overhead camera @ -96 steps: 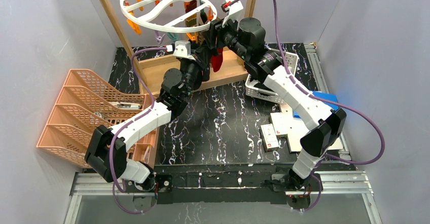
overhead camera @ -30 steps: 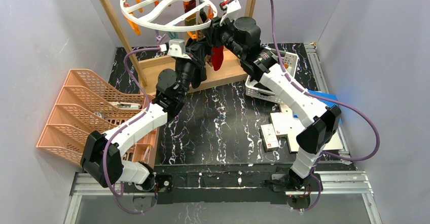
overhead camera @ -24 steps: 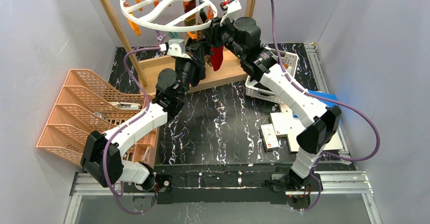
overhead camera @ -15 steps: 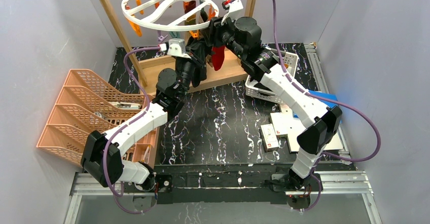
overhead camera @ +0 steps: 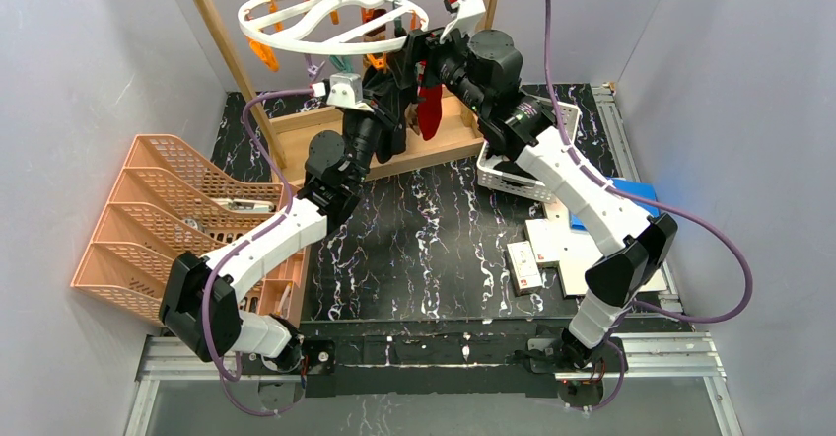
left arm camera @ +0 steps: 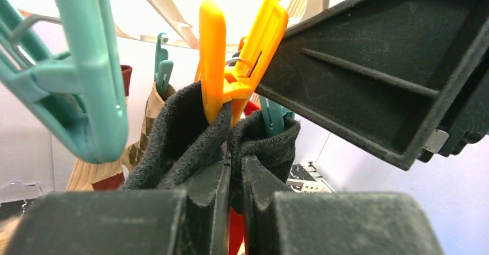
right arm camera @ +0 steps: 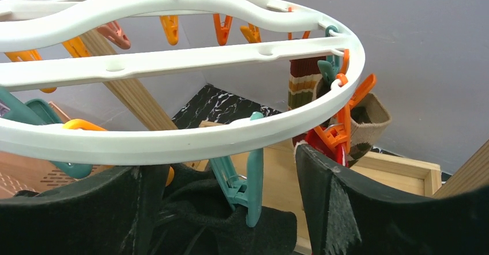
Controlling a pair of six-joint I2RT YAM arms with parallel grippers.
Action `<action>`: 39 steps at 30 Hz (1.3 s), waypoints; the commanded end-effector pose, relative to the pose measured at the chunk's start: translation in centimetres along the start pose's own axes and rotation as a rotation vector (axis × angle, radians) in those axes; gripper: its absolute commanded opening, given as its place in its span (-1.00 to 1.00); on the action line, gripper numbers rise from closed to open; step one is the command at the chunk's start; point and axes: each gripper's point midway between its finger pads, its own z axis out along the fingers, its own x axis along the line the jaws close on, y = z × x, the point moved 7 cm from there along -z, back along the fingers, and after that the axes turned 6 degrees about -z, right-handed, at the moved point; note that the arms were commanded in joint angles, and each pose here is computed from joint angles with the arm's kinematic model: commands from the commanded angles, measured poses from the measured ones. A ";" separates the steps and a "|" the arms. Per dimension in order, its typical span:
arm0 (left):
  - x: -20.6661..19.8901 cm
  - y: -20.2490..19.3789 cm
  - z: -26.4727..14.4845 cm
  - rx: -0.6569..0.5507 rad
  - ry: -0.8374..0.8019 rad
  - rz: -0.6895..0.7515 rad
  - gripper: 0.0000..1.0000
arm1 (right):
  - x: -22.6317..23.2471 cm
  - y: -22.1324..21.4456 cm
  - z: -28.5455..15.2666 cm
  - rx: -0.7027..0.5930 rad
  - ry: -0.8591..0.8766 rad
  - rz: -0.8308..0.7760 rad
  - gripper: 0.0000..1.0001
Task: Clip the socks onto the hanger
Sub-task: Clamp the sock onto the hanger.
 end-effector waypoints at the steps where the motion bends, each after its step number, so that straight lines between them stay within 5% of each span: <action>1: -0.7 2.2 0.8 -0.070 -0.016 -0.021 -1.00 | 0.5 3.7 -1.7 -0.099 0.021 0.022 0.77; 24: -0.8 1.5 1.2 -0.045 -0.016 -0.036 -1.00 | 0.5 4.1 -5.7 -0.114 0.030 0.054 0.82; 39: -0.3 0.6 0.2 -0.017 -0.008 -0.030 -0.93 | 2.8 4.6 -7.3 -0.175 0.203 0.405 0.77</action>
